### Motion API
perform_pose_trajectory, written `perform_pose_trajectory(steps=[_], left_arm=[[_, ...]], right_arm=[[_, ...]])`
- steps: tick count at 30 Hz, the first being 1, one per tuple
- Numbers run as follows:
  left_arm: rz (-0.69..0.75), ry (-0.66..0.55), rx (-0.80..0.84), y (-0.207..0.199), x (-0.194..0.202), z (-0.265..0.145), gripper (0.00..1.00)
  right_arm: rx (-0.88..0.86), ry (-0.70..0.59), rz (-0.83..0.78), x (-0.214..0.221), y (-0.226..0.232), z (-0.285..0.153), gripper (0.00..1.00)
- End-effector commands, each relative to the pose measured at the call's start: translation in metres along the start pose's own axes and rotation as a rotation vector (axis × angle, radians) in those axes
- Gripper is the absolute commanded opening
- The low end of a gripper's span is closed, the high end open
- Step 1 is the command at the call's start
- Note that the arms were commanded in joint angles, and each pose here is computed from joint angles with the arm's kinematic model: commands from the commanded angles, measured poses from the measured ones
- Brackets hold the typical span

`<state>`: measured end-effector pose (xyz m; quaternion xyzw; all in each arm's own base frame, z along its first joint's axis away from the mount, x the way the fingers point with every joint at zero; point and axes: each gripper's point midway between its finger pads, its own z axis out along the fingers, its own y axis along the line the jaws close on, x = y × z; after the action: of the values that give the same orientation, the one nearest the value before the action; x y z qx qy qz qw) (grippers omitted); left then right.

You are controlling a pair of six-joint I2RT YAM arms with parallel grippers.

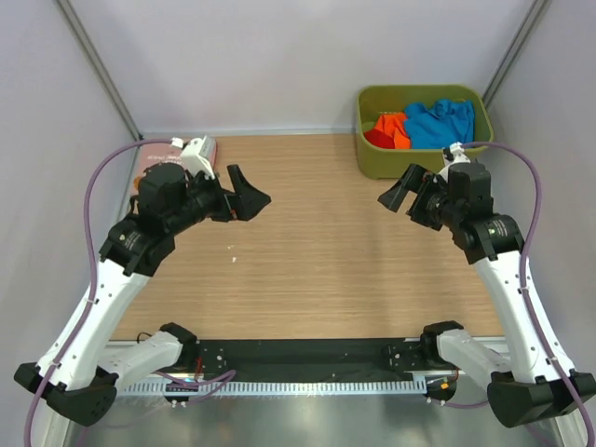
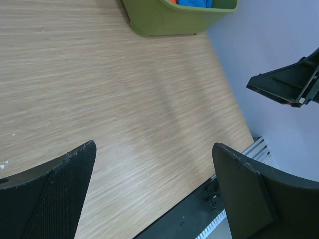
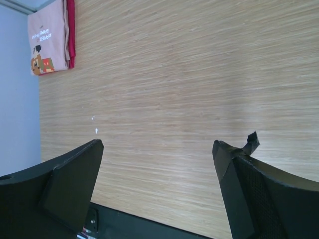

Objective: Fold and stack the t-shirts
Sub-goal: Grab the tshirt from the pile

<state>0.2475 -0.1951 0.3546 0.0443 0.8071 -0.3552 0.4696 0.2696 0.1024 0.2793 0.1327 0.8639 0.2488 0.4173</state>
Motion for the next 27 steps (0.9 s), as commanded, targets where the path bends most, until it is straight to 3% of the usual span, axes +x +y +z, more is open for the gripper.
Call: perform_pose_trajectory(steps=[1,5,10,11,13,14,18,21,27], left_arm=[[0.082,-0.027,0.002,0.004,-0.001,-0.001,1.00],[0.144,-0.042,-0.084,0.029,0.006,0.002,1.00],[0.206,-0.010,-0.120,0.046,0.020,0.007,1.00],[0.215,-0.005,-0.126,0.048,0.022,0.008,1.00],[0.202,0.009,-0.135,0.054,0.031,0.011,1.00],[0.194,0.002,-0.128,0.053,0.032,0.010,1.00],[0.193,-0.036,-0.195,0.075,0.042,0.012,1.00],[0.219,-0.047,-0.231,0.083,0.041,0.010,1.00],[0.199,-0.026,-0.181,0.076,0.049,0.013,1.00]], right_arm=[[-0.014,-0.061,0.005,-0.020,0.009,0.004,1.00],[0.078,-0.166,0.018,-0.056,0.002,0.015,1.00],[0.296,-0.383,-0.030,-0.151,-0.007,0.030,0.98],[0.358,-0.353,-0.043,-0.156,-0.019,0.056,0.97],[0.423,-0.411,-0.050,-0.195,-0.027,0.057,0.91],[0.457,-0.364,-0.051,-0.196,-0.041,0.081,0.89],[0.484,-0.361,-0.077,-0.235,-0.065,0.114,0.77],[0.550,-0.327,-0.104,-0.247,-0.108,0.144,0.76],[0.598,-0.353,-0.170,-0.282,-0.148,0.180,0.74]])
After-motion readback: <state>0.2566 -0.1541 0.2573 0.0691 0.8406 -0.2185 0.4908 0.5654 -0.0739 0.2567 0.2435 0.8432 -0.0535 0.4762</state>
